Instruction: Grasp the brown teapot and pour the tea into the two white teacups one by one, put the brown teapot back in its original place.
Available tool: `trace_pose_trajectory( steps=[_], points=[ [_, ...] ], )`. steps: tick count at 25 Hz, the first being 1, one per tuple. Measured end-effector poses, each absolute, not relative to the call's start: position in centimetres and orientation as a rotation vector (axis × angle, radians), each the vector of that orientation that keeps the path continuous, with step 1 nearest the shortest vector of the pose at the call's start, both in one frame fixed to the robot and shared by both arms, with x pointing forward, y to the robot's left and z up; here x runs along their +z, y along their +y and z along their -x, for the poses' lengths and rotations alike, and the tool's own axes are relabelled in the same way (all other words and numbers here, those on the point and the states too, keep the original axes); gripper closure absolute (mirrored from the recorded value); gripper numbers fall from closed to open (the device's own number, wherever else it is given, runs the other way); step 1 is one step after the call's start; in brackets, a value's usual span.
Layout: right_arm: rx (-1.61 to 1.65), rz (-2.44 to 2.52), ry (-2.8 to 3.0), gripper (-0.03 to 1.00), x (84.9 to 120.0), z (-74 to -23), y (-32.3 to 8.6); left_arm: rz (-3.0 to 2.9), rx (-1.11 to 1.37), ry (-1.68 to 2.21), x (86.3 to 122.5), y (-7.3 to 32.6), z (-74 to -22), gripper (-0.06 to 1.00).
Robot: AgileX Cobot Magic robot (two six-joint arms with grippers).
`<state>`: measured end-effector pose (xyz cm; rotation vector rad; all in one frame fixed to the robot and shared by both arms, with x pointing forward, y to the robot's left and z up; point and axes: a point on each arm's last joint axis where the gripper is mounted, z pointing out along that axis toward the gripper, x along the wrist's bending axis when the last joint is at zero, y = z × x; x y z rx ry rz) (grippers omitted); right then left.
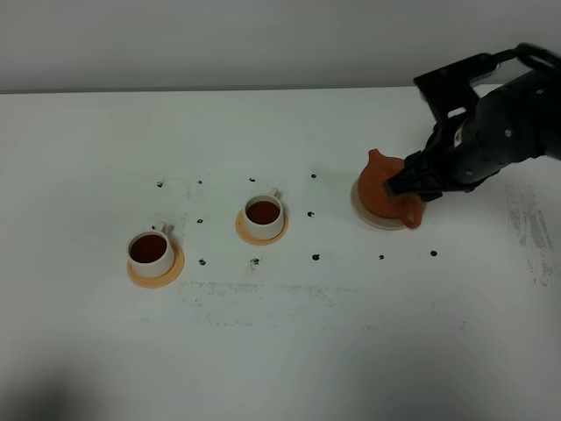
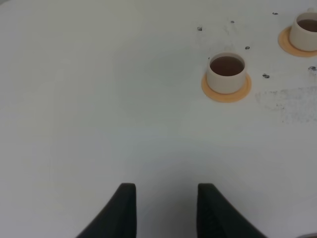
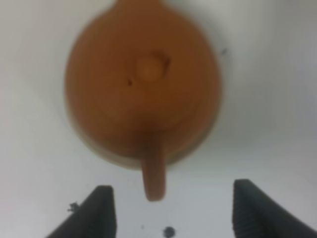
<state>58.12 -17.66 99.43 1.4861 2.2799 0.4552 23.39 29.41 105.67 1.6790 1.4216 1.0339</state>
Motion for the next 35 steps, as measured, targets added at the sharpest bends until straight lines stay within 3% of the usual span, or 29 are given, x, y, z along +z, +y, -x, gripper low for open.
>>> trace_pose_trajectory(
  steps=[7, 14, 21, 28, 35],
  points=[
    [0.529, -1.476, 2.207, 0.82, 105.4, -52.8, -19.9, -1.679, 1.034, 1.422, 105.7, 29.4, -23.4, 0.64],
    [0.365, -1.549, 2.241, 0.95, 109.1, -47.1, -22.5, -1.679, 1.034, 1.422, 105.7, 29.4, -23.4, 0.64],
    [0.407, -1.534, 2.265, 0.95, 110.7, -43.0, -23.8, -1.679, 1.034, 1.422, 105.7, 29.4, -23.4, 0.64],
    [0.526, -1.514, 2.206, 0.84, 112.3, -38.5, -25.4, -1.679, 1.034, 1.422, 105.7, 29.4, -23.4, 0.64],
    [0.548, -1.523, 2.208, 0.77, 112.6, -37.6, -25.5, -1.679, 1.034, 1.422, 105.7, 29.4, -23.4, 0.64]
  ],
)
